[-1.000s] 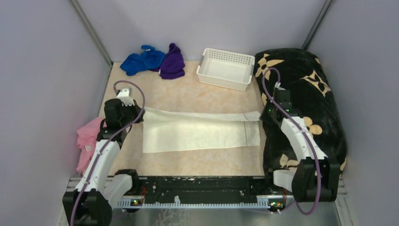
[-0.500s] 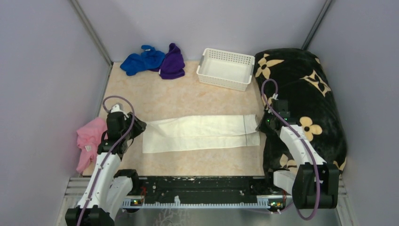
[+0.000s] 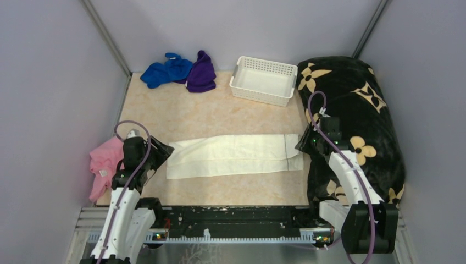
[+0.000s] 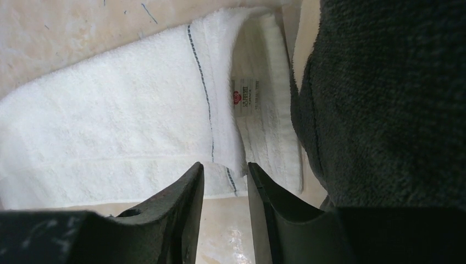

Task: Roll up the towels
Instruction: Fold the towel at the center of the board.

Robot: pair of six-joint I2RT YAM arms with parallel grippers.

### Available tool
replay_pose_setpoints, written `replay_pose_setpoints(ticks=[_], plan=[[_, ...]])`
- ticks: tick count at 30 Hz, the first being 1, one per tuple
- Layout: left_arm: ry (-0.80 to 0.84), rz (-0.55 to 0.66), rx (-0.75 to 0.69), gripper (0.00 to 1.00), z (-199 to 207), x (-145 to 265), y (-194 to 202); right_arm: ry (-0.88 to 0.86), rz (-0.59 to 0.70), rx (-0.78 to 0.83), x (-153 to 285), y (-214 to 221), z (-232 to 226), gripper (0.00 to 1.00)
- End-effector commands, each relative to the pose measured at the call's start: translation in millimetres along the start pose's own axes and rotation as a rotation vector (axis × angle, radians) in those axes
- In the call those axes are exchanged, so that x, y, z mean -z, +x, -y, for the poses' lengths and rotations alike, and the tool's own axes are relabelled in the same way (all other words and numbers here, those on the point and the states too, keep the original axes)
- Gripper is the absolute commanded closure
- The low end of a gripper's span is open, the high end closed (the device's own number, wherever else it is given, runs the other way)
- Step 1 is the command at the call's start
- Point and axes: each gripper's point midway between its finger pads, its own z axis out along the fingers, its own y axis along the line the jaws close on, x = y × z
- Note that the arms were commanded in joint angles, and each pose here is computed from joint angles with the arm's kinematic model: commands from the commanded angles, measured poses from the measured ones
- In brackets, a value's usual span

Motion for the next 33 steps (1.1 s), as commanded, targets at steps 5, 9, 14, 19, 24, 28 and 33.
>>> replay_pose_setpoints(ticks=[5,9,14,19,24,28,33], plan=[[-0.019,-0.081,0.067,0.37,-14,-18,27,-0.02,0.058,0.033,0,-19,-9,0.58],[-0.039,-0.118,0.073,0.37,-17,-34,33,0.013,0.071,0.071,-3,-24,-12,0.51],[-0.109,-0.172,0.094,0.36,-32,-46,46,0.055,0.019,0.079,-17,-13,-7,0.5],[-0.139,-0.112,0.085,0.36,-37,-41,35,0.047,0.03,0.069,-22,-11,-9,0.55],[-0.168,-0.11,0.09,0.35,-40,-34,34,0.034,0.024,0.065,-28,-11,-11,0.65],[-0.225,-0.116,0.104,0.35,-50,-29,36,0.042,0.021,0.065,-27,-12,-11,0.85],[-0.287,-0.11,0.106,0.35,-56,-23,33,0.046,0.027,0.077,-20,-12,-10,1.0]])
